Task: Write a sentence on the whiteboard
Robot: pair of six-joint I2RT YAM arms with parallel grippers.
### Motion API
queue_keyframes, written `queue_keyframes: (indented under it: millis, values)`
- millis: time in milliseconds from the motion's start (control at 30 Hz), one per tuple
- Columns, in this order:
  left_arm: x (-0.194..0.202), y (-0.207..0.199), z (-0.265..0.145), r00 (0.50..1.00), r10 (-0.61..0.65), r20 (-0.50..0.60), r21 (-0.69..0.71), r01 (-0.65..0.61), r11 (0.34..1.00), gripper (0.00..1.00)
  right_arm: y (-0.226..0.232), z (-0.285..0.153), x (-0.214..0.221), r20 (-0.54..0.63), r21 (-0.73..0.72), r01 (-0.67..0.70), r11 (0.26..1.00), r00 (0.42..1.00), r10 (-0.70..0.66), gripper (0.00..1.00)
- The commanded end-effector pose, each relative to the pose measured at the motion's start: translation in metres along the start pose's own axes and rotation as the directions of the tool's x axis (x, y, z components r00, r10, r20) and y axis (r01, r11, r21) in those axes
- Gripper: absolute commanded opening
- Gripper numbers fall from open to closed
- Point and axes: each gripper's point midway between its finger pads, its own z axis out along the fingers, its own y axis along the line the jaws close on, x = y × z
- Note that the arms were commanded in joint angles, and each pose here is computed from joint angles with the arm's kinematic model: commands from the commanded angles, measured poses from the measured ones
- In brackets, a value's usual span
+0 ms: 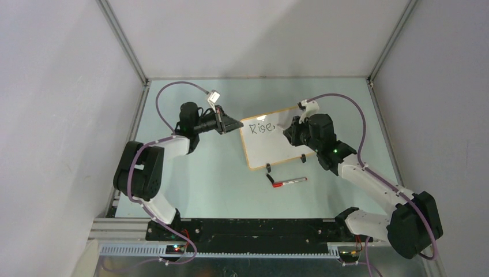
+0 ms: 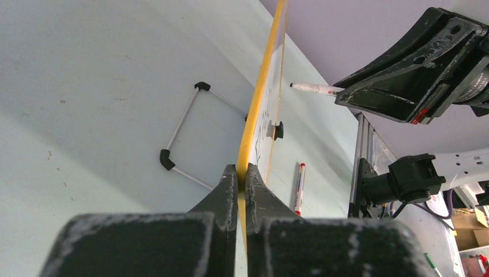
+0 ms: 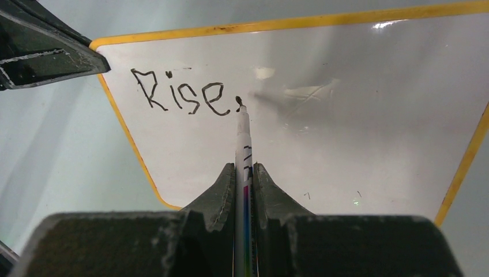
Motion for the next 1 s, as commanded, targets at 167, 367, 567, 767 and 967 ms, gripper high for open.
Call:
queue_keyframes:
  millis: [167,367,567,767,967]
  values:
    - [-0.016,-0.005,-0.003,0.998,0.062,0.033,0.006,-0.062,0.998,0.01,-0.008,-0.001,-0.026,0.060,0.049,-0.022,0.999,0.998,0.019,0.00]
    - [-0.016,-0.006,-0.002,0.998,0.063,0.033,0.008,-0.063,0.998,0.01,-0.012,0.001,-0.027,0.068,0.062,-0.030,0.998,0.997,0.026,0.00]
    - [-0.017,-0.006,-0.003,0.997,0.066,0.029,0.005,-0.067,0.998,0.01,-0.011,0.005,-0.030,0.077,0.055,-0.033,0.998,0.997,0.029,0.00]
    - [-0.017,-0.006,-0.003,0.997,0.069,0.030,0.006,-0.069,0.998,0.01,-0.009,0.007,-0.036,0.100,0.046,-0.033,0.998,0.995,0.029,0.00]
    - [-0.017,-0.007,-0.003,0.997,0.068,0.029,0.008,-0.068,0.998,0.01,-0.008,0.008,-0.039,0.099,0.042,-0.032,0.999,0.995,0.028,0.00]
